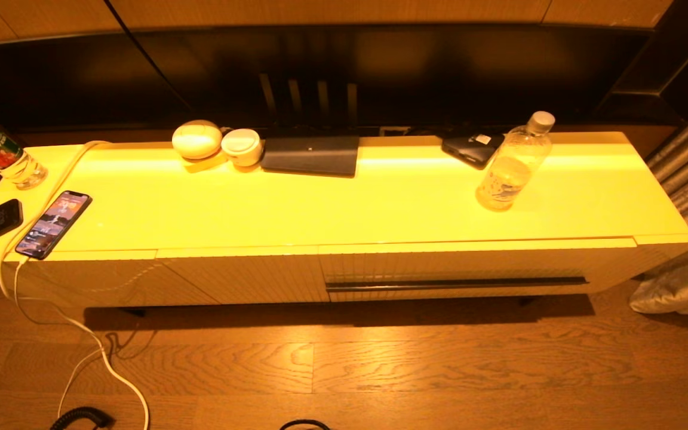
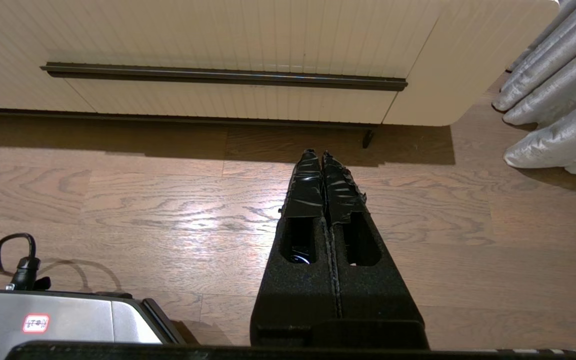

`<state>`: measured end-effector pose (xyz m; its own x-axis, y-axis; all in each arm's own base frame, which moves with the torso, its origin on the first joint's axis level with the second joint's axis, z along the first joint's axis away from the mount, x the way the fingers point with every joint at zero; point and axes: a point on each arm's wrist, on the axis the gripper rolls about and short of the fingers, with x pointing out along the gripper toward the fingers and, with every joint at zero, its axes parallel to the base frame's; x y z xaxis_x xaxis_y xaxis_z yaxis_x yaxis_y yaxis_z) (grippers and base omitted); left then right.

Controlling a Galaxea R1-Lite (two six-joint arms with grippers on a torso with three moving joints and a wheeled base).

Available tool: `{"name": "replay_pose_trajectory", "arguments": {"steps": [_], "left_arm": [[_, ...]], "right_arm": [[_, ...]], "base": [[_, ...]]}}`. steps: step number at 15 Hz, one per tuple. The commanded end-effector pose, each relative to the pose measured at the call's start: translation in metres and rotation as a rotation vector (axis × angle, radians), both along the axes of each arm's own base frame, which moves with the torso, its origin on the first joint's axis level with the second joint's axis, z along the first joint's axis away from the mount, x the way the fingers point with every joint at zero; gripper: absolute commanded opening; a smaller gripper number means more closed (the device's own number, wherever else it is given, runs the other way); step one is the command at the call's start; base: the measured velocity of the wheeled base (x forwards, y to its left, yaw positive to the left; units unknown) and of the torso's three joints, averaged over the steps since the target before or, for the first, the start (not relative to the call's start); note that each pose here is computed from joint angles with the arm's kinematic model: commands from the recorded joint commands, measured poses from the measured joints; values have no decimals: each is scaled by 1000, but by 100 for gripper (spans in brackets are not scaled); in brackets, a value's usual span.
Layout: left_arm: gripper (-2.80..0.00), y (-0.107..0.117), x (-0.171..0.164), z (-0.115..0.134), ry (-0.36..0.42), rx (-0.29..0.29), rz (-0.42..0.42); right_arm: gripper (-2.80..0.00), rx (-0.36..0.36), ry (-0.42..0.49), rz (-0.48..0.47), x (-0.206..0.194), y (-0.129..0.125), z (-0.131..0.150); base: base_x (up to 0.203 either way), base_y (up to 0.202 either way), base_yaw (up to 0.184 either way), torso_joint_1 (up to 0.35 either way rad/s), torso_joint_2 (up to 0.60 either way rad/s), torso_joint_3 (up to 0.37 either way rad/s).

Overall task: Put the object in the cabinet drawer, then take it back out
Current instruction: Open the drawer

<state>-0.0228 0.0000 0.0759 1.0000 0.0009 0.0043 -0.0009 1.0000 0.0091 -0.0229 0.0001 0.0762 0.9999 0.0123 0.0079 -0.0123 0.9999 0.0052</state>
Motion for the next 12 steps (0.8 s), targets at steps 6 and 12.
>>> {"name": "replay_pose_trajectory", "arguments": {"steps": [6,12], "left_arm": [[-280,0,0,-1,2,0,0],[-280,0,0,-1,2,0,1]], "right_arm": [[-280,5,4,0,0,0,0],[-280,-24,-22,-17,-6,0,15]], "base": [[0,0,0,0,0,0],[0,0,0,0,0,0]]}}
